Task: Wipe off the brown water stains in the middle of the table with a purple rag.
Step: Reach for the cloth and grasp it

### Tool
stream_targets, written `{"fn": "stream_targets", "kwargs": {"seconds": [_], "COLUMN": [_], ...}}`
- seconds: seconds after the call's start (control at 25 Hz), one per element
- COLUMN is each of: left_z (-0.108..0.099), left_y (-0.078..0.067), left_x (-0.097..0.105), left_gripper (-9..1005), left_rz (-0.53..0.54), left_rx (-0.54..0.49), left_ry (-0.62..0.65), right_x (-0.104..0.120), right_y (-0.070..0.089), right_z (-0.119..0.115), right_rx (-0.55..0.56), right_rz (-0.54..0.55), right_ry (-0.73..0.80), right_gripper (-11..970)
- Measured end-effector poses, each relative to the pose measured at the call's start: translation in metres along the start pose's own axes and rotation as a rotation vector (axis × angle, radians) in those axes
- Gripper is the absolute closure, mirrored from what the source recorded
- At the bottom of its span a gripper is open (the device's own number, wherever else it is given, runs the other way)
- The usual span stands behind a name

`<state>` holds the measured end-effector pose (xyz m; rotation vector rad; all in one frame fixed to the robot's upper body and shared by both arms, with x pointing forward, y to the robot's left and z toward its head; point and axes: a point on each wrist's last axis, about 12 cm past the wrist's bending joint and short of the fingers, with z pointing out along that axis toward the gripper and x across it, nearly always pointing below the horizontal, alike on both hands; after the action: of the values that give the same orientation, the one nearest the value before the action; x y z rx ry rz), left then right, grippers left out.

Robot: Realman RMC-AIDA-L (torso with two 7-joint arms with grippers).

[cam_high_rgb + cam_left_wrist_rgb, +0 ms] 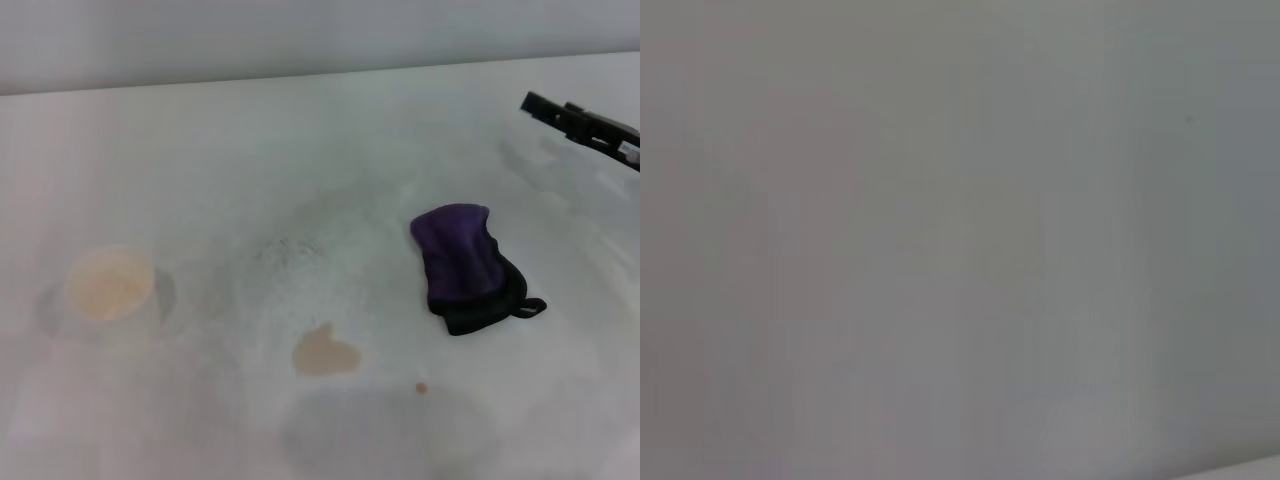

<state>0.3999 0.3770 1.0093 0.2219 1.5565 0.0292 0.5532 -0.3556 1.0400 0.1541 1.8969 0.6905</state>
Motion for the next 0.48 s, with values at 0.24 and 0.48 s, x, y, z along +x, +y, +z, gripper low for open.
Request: {"fn": "stream_targets", "kwargs": {"seconds": [0.24,0.48], "left_z": [0.009,0.015], "left_y": [0.000,-0.001], "left_x": [-0.003,-0.005], "left_gripper": [105,105], "left_rz": [0.025,0.044], "left_rx": [0.004,0.011], "left_ry": [-0.020,-0.033], "right_x": [-0.039,-0.070], "right_y": [0.009,0.042], "right_z": [0.012,0.021], "right_rx": [-0.011,0.075], "right_rz": [-0.018,-0.171], "right_ry": [0.248,0.501], "right_gripper": [91,104]}}
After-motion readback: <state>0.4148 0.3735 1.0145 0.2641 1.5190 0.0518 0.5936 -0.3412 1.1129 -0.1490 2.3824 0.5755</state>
